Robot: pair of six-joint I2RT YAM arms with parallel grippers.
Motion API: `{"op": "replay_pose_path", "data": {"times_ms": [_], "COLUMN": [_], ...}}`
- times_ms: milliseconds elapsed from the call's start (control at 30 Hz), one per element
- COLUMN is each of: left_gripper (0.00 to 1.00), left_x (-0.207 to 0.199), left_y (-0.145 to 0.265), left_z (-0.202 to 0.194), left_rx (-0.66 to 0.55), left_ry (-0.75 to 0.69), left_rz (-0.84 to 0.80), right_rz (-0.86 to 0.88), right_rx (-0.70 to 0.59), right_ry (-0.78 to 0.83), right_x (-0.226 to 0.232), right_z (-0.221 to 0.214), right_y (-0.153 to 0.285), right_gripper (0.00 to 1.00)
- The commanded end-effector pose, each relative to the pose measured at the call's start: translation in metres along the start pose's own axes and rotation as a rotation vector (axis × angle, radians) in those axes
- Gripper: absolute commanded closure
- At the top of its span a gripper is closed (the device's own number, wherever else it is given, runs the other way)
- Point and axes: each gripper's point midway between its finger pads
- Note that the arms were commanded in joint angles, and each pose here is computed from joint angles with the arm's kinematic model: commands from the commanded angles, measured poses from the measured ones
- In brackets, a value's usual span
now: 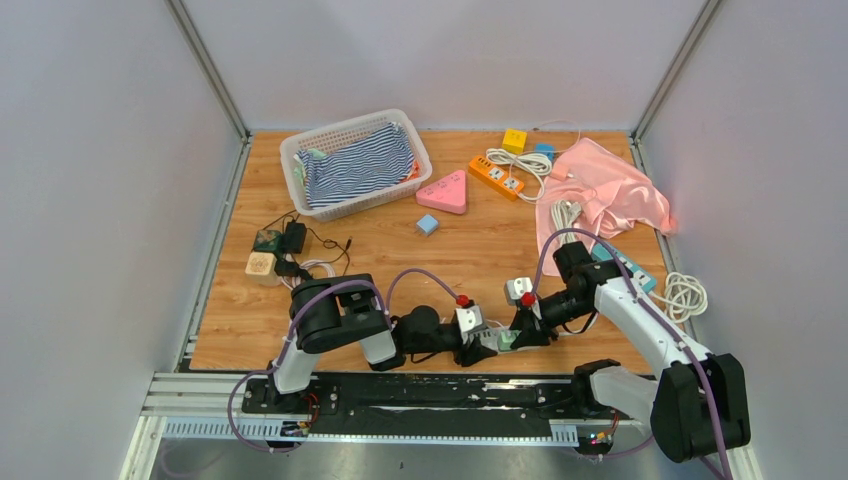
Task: Pull the plug off the socket
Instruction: Remove the plug from the socket.
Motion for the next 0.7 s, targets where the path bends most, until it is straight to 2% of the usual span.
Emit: {"op": "replay_pose_path", "data": {"times_ms": [0,200,367,467,667], "left_gripper": [0.5,0.28,0.16,0.03,0.0], "left_x": [0.002,0.0,-0.003,-0.003,-0.003], "left_y": [0.003,0.007,0.009,0.012,0.023], "left_z": [0.002,0.007,0.009,0.013,0.025], "left_rx": [-0.023,-0.048,-0.054,-0.071,-0.127], "left_ry": [-0.021,-0.037,-0.052,-0.06,-0.068], "left_rz": [0.024,0.032,0.027,0.031,0.051], "right_rz": [-0.017,-0.031,-0.038,-0.041,-0.055], "right_rx": [-0.029,-0.026,-0.026,-0.027,-0.03], "right_ry": [-0.021,-0.032,-0.038,-0.044,-0.048], "right_x": [-0.003,-0.006,-0.006,-0.007,-0.008], "right_z": [0.012,0.014,0.014,0.014,0.016], "right_y": [0.006,0.008,0.009,0.009,0.011], "right_gripper": [1.0,1.0,1.0,1.0,1.0]}}
Point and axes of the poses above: each gripper's point midway between its finger pads, its own y axis back along the fingers, its own x axis along the line the jaws close on, z = x × y, and after that the axes turned 7 degrees about y, right-handed
